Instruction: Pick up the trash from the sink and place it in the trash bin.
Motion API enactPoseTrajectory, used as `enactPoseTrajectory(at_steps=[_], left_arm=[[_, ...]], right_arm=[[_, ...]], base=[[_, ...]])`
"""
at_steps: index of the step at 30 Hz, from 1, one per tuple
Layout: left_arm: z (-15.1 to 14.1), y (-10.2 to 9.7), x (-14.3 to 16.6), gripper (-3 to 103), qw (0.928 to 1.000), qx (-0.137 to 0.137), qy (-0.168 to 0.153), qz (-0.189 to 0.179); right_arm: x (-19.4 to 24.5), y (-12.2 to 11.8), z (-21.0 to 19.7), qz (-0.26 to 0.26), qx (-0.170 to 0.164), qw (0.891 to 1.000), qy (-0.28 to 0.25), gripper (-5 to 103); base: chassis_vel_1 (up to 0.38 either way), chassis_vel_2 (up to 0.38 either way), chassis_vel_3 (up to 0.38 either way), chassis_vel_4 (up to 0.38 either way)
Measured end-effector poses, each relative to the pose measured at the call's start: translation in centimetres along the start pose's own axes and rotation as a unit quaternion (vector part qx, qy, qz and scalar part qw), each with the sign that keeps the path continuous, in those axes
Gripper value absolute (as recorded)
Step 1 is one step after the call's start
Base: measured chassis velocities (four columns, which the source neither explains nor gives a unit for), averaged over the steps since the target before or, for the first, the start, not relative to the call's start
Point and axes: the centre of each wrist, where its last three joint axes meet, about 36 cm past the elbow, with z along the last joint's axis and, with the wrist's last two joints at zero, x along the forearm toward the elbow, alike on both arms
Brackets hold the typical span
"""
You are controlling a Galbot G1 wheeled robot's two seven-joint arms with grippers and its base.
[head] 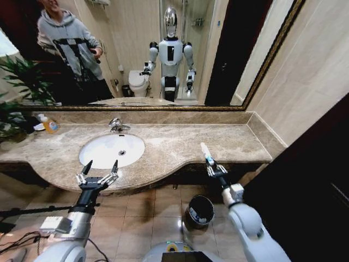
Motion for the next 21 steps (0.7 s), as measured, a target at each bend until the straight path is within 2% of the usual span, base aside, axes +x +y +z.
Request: enactPoseTrajectory(at_steps=[10, 16, 20, 21], left_arm=[[0.0, 0.0, 0.0, 100, 1.0, 0.0, 0.0, 0.0], [0.0, 0.0, 0.0, 100, 1.0, 0.0, 0.0, 0.0], [0.0, 0.0, 0.0, 100, 1.0, 0.0, 0.0, 0.0], [0.0, 0.0, 0.0, 100, 1.0, 0.0, 0.0, 0.0]], right_arm=[[4.3, -1.2, 6.3, 0.064, -0.034, 0.997, 0.039, 27], [5.3, -0.6, 10.1, 0.054, -0.034, 0.995, 0.082, 27], [5.9, 0.8, 14.4, 0.017, -0.025, 0.99, 0.137, 27], [5.9, 0.8, 14.4, 0.017, -0.025, 0.99, 0.137, 27]], base=[[0.0, 0.0, 0.0, 0.0], [0.0, 0.0, 0.0, 0.0], [0.0, 0.0, 0.0, 0.0], [0.0, 0.0, 0.0, 0.0]])
